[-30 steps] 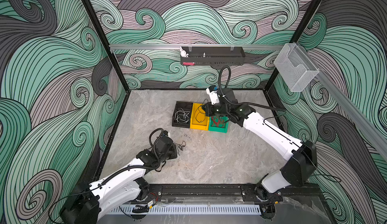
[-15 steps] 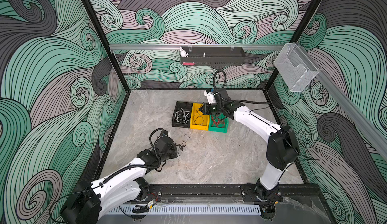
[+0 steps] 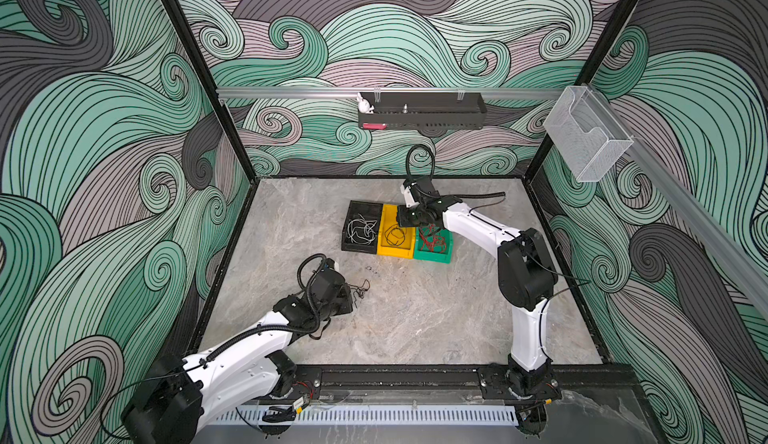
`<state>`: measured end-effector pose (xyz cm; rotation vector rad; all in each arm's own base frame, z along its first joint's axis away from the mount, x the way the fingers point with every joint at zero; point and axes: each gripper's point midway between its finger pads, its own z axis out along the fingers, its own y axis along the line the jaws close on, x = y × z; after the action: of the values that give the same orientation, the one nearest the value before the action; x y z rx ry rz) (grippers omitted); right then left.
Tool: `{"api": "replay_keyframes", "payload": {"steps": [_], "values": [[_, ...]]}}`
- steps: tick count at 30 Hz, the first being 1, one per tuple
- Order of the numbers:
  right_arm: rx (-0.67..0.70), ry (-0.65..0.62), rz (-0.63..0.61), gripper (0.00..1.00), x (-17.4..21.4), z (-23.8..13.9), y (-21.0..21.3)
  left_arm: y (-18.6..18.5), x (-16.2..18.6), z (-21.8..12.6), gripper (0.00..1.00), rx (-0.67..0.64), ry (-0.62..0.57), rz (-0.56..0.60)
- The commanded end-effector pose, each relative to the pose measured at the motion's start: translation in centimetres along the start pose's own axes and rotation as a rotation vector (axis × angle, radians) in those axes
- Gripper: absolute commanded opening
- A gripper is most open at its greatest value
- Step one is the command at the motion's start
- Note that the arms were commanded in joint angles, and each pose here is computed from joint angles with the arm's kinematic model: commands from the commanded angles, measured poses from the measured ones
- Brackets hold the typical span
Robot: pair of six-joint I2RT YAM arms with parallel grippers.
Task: Untangle the cables
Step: 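Carry the black wire loop over the yellow bin with the right gripper and release, then move the right gripper back toward the black wire held by the left gripper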
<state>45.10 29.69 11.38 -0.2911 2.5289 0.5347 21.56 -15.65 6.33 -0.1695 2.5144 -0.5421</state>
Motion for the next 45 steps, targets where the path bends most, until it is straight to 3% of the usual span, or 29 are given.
{"api": "replay_keyframes", "payload": {"steps": [1, 11, 23, 36, 45], "values": [[0.04, -0.001, -0.023, 0.31, -0.5, -0.9, -0.5, -0.7, -0.5, -0.2, 0.06, 0.017, -0.008, -0.011], [-0.004, -0.053, -0.044, 0.34, -0.4, -5.6, 0.6, -1.2, -0.6, -0.4, 0.06, 0.038, -0.005, -0.016], [-0.205, 0.029, 0.028, 0.37, 7.5, -8.0, 2.7, -5.1, -1.5, -2.1, 0.04, 0.221, -0.008, 0.008], [-0.416, 0.14, 0.044, 0.46, 15.5, -6.4, 8.1, -8.4, -3.2, -6.4, 0.02, 0.353, -0.077, 0.027], [-0.511, 0.188, 0.038, 0.55, 17.7, -5.6, 11.4, -8.7, -4.4, -8.6, 0.02, 0.378, -0.134, 0.005]]}}
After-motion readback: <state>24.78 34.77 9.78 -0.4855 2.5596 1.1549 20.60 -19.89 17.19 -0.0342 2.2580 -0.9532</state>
